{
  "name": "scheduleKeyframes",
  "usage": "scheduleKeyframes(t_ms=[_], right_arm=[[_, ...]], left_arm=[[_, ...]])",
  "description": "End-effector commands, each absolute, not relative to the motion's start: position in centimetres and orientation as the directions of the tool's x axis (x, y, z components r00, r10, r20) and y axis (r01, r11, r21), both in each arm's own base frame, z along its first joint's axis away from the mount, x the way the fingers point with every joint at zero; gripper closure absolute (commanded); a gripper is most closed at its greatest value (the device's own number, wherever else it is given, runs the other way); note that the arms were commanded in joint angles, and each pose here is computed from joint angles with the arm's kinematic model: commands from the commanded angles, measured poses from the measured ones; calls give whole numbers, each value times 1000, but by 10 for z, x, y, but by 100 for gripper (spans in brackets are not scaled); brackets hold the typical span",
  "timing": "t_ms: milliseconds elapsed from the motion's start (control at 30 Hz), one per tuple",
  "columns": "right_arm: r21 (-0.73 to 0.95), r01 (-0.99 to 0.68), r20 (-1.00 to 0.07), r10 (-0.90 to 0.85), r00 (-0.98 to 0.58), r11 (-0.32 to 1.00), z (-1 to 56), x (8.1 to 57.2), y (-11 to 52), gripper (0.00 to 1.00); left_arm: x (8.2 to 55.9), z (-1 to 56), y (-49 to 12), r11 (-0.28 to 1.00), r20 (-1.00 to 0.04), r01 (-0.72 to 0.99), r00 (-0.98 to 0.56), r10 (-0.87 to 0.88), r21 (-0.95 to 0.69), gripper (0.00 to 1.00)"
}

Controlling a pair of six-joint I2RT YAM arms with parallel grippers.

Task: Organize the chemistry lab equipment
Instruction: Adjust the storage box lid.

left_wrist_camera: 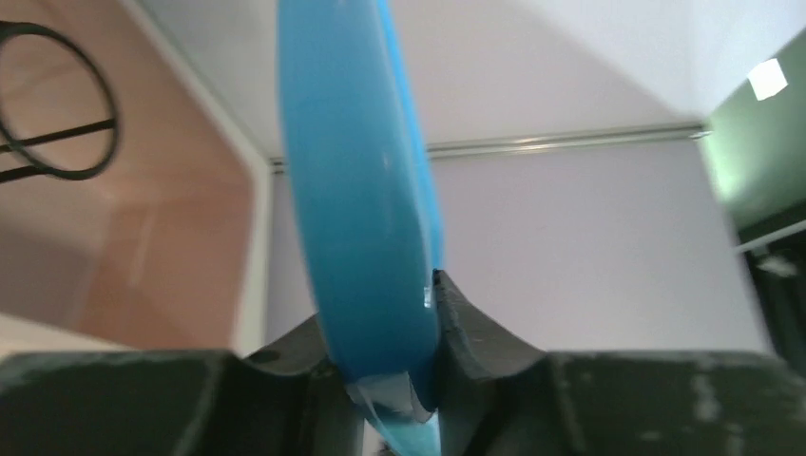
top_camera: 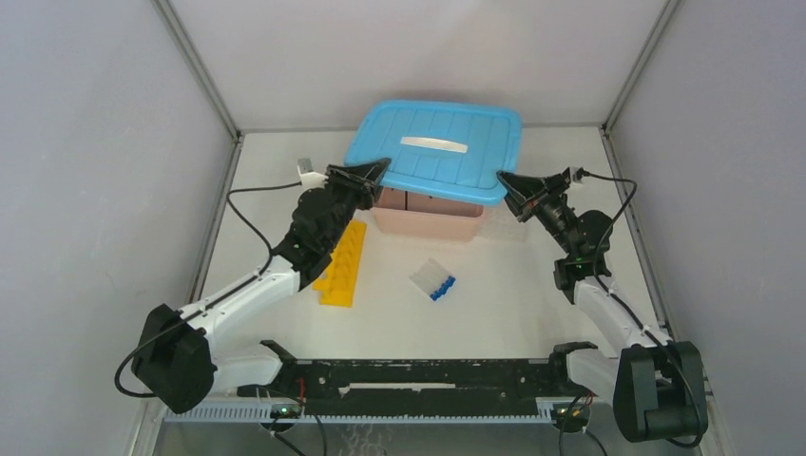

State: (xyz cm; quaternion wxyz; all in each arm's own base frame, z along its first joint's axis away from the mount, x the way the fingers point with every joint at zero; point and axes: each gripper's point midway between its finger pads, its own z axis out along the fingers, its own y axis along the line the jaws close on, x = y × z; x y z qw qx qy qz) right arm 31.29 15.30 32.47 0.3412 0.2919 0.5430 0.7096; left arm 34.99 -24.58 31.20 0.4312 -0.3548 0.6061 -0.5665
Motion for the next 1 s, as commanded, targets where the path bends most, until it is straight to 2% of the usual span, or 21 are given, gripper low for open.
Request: scheduleKeyframes(t_ms=[0,67,200,267,467,533,700,967], right_arm=[[945,-255,16,808,-590,-205,348,306,151,100],[949,-251,11,813,-582,-193,345,306,151,100],[955,-242,0,819,-574,-170,340,308,150,100],[960,-235,-7,822,-569,-154,336,309,150,97],[974,-216,-66,829,-555,-67,327,313,147,71],[977,-211,-91,830,-550,-32,325,313,145,66],[977,-196,-180,829,-529,87,319,313,141,57],[954,-126,-299,823,-484,272,299,303,126,50]], left_arm=[[346,336,-239,26,-69,123,-356,-932,-992,78],[346,337,-239,26,-69,125,-355,-932,-992,87],[346,336,-238,37,-80,128,-347,-934,-991,100],[347,339,-236,68,-114,147,-335,-935,-987,100],[351,337,-230,166,-208,166,-286,-935,-972,100],[352,336,-226,187,-227,167,-264,-937,-968,100],[356,340,-222,233,-271,181,-227,-935,-955,100],[361,355,-220,251,-293,211,-197,-935,-945,100]])
